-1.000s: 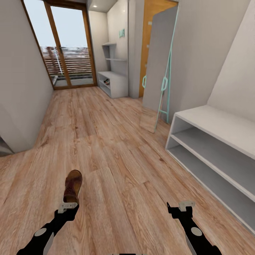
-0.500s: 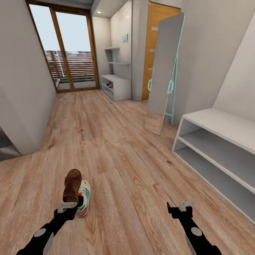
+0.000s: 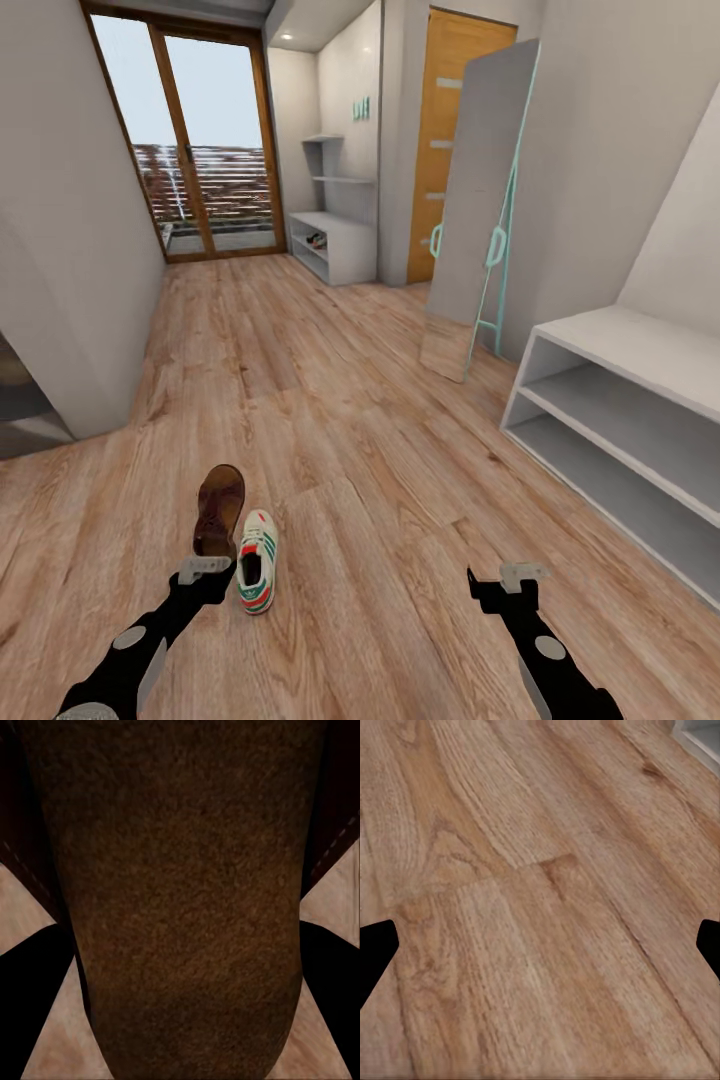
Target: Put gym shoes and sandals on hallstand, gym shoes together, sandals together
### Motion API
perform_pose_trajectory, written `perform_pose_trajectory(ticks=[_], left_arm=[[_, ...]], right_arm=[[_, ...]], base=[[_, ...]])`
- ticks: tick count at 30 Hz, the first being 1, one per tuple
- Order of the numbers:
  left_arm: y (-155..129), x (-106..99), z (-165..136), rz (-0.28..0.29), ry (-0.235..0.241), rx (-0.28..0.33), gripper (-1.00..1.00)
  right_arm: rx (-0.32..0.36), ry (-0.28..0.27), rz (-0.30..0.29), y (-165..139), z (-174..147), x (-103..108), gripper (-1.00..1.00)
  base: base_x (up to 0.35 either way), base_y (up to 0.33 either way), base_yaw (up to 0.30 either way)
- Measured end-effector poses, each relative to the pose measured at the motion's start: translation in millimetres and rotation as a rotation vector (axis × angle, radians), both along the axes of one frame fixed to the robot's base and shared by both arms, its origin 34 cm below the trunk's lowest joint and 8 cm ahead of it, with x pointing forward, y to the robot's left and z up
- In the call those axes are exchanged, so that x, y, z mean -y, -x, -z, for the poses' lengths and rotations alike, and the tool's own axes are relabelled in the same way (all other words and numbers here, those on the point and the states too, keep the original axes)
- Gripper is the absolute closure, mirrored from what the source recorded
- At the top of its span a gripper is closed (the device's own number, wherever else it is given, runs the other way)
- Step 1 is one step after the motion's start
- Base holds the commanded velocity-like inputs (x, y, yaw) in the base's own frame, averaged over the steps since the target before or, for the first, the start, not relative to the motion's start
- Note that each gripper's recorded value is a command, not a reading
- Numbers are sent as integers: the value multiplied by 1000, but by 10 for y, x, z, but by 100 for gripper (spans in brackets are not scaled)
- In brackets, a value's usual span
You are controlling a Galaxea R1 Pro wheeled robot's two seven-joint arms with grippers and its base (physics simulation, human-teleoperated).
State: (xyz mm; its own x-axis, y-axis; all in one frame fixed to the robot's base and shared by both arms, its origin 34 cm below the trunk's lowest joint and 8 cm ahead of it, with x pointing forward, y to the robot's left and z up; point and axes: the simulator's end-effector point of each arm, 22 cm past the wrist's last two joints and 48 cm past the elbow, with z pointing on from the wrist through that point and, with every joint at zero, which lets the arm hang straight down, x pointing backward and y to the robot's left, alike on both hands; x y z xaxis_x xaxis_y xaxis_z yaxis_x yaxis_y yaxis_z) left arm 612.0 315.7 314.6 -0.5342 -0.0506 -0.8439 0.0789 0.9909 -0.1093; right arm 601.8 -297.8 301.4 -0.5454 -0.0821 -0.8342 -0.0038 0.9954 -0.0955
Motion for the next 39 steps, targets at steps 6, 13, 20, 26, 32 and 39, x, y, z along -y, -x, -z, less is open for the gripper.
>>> perform_pose_trajectory(ticks=[6,13,20,26,32,39], left_arm=[[72,-349,-20,-87,-28,23,100],[-50,-438,-199,-101,-52,80,100],[-70,-443,-219,-101,-53,84,100],[-72,-430,-219,-96,-50,83,100],[-78,-425,-224,-95,-49,83,100],[-79,-416,-225,-94,-48,84,100]], right_arm=[[2,5,4,63,55,-56,-100],[11,10,6,57,41,-22,-100],[11,9,5,57,41,-28,-100],[11,9,5,58,42,-33,-100],[10,9,4,60,43,-35,-100],[12,9,5,57,38,-31,-100]], base=[[0,0,0],[-22,134,0],[-85,301,0],[-82,303,0],[33,306,0],[172,294,1]])
